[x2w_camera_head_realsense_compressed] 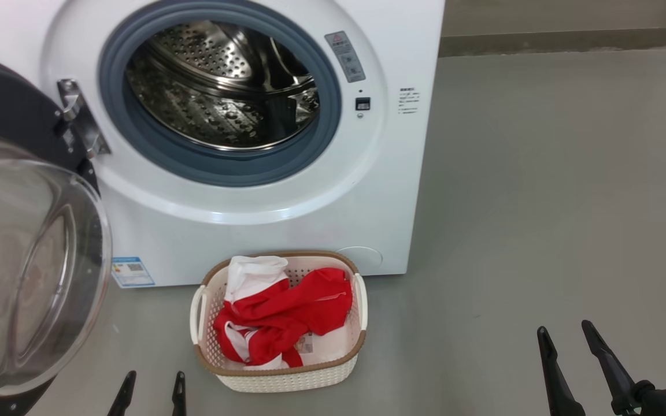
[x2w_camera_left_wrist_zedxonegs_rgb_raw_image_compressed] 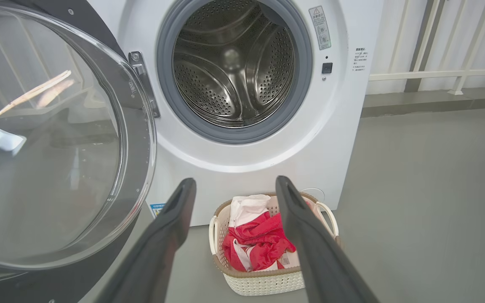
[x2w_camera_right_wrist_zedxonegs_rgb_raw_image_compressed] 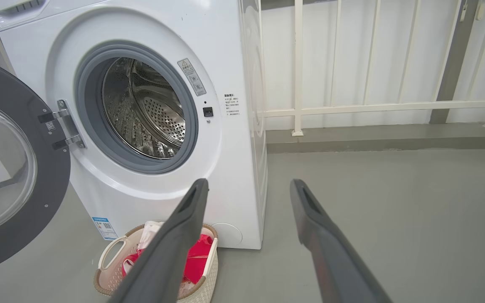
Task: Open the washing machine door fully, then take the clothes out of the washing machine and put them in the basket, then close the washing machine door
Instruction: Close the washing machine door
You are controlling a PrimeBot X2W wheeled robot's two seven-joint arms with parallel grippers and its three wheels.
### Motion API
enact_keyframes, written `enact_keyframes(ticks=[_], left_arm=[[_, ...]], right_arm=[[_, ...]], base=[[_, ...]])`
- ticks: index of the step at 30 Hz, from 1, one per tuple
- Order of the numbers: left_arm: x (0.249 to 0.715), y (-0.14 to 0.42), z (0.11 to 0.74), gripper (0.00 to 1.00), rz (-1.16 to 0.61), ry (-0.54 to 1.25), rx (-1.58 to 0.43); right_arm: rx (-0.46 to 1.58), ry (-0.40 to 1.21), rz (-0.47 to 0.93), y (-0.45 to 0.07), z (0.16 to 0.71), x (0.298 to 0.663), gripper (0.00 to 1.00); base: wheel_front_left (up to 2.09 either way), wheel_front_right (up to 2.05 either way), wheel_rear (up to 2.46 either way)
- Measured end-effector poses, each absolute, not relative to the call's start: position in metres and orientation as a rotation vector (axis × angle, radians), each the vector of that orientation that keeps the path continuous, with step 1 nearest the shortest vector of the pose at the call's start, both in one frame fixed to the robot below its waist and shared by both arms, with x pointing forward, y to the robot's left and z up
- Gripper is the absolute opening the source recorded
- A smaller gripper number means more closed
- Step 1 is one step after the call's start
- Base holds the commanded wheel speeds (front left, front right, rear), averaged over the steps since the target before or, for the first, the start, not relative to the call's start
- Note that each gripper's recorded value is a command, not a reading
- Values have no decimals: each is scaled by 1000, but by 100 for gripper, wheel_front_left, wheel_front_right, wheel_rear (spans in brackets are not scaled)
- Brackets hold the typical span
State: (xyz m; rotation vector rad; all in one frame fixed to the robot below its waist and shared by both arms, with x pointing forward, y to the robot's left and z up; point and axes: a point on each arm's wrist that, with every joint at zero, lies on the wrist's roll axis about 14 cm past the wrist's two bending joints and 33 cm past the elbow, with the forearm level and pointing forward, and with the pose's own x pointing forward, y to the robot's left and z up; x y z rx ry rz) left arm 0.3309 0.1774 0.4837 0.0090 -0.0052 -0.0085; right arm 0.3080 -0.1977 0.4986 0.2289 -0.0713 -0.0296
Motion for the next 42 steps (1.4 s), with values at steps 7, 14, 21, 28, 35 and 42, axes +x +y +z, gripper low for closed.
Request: enact_keyframes(ticks=[7,14,21,28,35,42], left_arm=[[323,195,487,100,58,-17,10],[310,218,490,100,149,-23,24],[293,241,493,100,235,-34,20],[272,263,495,100,322,-39,15],[253,279,498,100,394,-50,19],[235,293,502,100,461,-59,23]], right_arm=[[234,-61,45,-175,499,320,100],[241,-73,129,-150,505,339,100],[243,-62,217,-122,506,352,100],[250,-53,322,-88,507,360,100],[256,-63,414,-57,513,369,100],[262,-54,496,-30,514,372,100]], base=[[0,0,0],[0,0,0],[0,0,0],[0,0,0],[0,0,0],[0,0,0]])
